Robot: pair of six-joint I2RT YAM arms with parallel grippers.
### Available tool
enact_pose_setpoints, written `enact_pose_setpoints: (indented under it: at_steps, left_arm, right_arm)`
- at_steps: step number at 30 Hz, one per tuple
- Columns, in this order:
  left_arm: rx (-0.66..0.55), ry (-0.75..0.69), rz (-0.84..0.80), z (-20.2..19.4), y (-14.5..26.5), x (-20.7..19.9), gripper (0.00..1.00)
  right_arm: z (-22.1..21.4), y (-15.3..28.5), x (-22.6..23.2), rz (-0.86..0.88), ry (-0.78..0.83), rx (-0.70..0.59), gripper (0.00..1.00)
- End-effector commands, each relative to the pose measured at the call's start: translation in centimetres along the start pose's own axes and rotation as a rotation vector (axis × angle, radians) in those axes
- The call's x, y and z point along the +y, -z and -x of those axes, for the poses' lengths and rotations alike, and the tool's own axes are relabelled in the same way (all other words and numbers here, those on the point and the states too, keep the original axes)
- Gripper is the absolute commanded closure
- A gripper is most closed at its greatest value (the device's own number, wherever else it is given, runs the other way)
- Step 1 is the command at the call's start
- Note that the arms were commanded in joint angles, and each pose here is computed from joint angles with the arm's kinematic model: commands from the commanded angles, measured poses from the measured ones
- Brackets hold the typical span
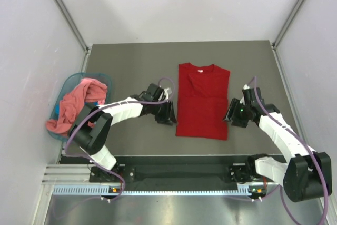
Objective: Fold and stack the t-shirts
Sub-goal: Fold the tshirt
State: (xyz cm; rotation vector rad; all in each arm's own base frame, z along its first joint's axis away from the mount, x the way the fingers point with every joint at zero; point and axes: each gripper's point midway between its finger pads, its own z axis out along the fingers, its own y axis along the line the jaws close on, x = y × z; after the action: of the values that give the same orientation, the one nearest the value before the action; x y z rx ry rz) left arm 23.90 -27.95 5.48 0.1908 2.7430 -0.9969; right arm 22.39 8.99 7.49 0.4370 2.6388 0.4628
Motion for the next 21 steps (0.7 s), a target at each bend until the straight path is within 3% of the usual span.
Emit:
enact_pose_setpoints:
  at_steps: [1,6,12,16,21]
  left_arm:
    - [-0.013,0.041,-0.080,-1.2,-0.2,-0.4,0.57]
    - [-0.029,0.037,-0.058,-1.4,0.2,-0.1,0.58]
    - [-0.223,-0.118,-0.028,5.8,2.8,-3.4,0.55]
    - [-0.114,-0.059,0.044,5.8,2.0,-2.7,0.57]
    - [-0.066,0.023,0.000,1.9,0.3,-1.7,0.55]
  right_arm:
    - [-1.7,-0.4,0.8,0.047,-0.023,0.047,0.48]
    - [-2.0,-0.1,0.9,0.055,-0.024,0.026,0.47]
    - [2.1,1.2,2.3,0.014,0.060,-0.081,0.48]
    - [0.6,0.3,1.3,-0.026,0.043,-0.014,0.48]
    - [-2.2,-0.7,0.8,0.008,-0.063,0.031,0.46]
